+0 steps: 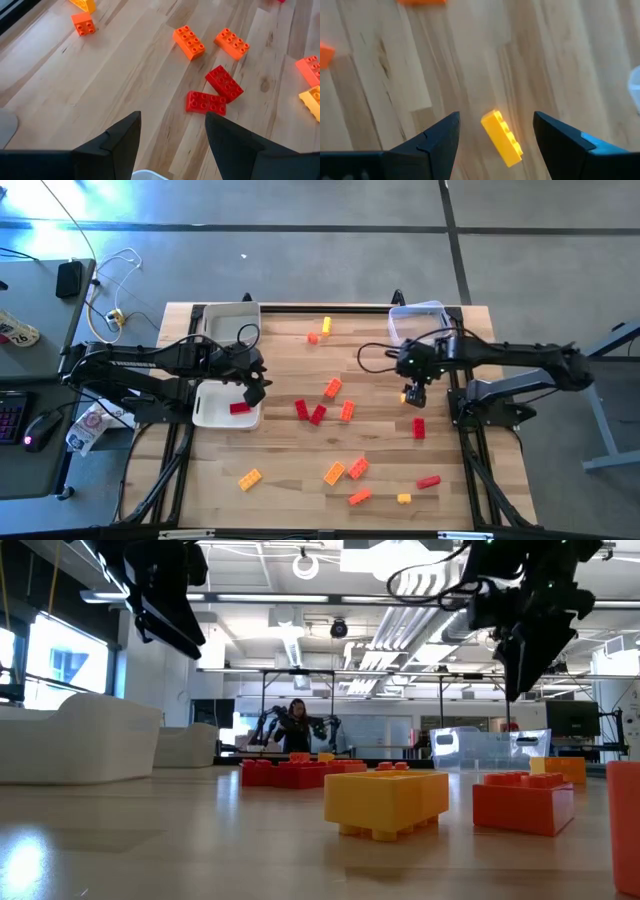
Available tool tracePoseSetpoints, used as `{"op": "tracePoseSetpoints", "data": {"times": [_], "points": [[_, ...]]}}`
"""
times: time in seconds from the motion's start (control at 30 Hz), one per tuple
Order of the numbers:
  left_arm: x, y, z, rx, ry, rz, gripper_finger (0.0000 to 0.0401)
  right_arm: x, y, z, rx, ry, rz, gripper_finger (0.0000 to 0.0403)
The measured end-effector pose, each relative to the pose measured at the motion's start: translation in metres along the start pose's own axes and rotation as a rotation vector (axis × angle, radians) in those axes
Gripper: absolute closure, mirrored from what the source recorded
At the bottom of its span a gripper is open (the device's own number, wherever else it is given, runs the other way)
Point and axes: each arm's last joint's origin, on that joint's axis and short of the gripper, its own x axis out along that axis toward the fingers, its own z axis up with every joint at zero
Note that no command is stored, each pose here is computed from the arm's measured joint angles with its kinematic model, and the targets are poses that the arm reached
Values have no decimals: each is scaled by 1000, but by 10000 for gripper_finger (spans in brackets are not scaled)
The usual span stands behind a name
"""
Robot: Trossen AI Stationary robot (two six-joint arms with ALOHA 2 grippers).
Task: Sort & place blocks by color
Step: Put the yellow game piece into the transparent bin
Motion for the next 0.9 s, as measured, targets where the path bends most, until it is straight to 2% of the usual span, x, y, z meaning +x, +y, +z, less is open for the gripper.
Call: {"op": "tracePoseSetpoints", "data": {"times": [0.27, 0.6, 0.9], "points": [[0, 0, 0, 15, 1, 0, 193, 28, 10, 7, -54, 142, 17, 164], [0, 0, 0, 15, 1, 1, 192, 61, 28, 8, -131, 300, -78, 164], [0, 0, 0, 16, 1, 2, 193, 85, 28, 7, -133, 410, -185, 164]]}}
